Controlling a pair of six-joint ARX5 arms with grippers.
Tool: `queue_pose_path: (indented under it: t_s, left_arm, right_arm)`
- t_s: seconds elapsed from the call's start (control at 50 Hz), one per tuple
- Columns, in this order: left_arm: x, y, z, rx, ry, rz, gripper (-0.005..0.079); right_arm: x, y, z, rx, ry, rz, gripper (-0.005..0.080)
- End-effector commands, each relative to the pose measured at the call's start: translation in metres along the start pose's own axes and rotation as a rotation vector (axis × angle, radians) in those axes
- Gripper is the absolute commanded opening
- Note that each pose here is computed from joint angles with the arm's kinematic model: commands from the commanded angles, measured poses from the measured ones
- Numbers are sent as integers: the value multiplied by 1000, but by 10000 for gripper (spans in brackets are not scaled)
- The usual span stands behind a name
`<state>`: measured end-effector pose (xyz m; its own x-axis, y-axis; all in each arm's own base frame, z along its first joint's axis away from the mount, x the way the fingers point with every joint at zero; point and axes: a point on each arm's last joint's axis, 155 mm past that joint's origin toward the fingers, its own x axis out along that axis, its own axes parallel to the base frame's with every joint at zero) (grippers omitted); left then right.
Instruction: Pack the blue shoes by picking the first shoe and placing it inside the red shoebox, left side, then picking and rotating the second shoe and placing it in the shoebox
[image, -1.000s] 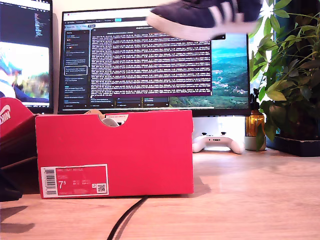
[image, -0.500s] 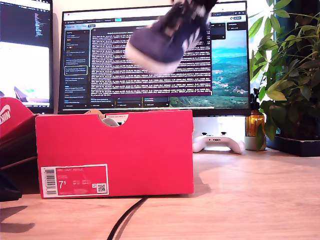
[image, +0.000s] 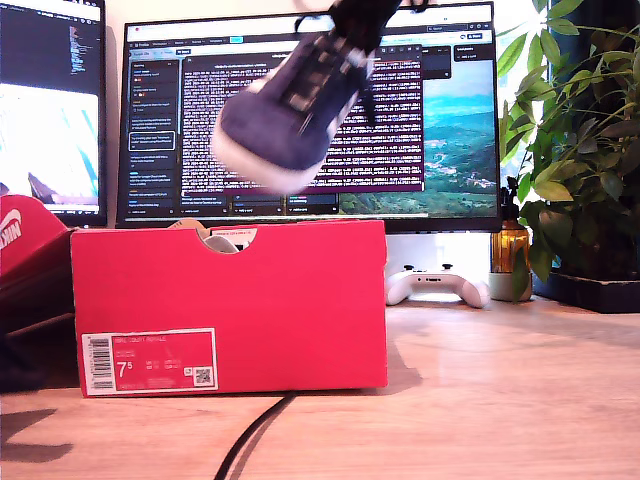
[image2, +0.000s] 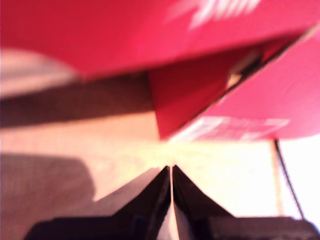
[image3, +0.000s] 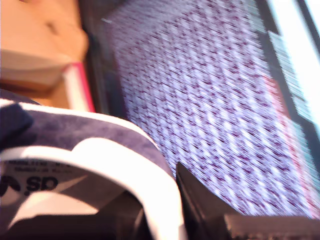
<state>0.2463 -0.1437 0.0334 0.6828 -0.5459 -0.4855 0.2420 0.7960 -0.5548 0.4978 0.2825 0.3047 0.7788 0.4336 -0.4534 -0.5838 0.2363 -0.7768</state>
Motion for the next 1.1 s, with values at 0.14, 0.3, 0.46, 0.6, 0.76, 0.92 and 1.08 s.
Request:
queue_pose_path:
  t_s: [0.14,0.3,0.46,0.6,0.76,0.92,1.08]
  left_arm:
    - [-2,-13,20,41,-94,-56,-21]
    - [-5,-23,34,61,-154,-92,-21]
    - [-6,-27,41,71,-182,-108,-21]
    - [-8,-31,46,78,-200,-122,-21]
    - [-8,-31,46,78,-201,-122,-21]
    - [-9,-35,52,87,-226,-138,-21]
    - [-11,-39,55,93,-240,-152,-21]
  right_arm:
    - [14,-1,0,6,-5,-3,-11]
    - [26,8,-11,-5,18,22,-11]
    - [36,20,-20,-6,10,71,-11]
    - [40,28,-25,-3,13,102,-11]
    - [44,42,-26,0,3,157,-11]
    - [51,62,-34,4,26,220,-11]
    - [66,92,-47,1,65,300,-11]
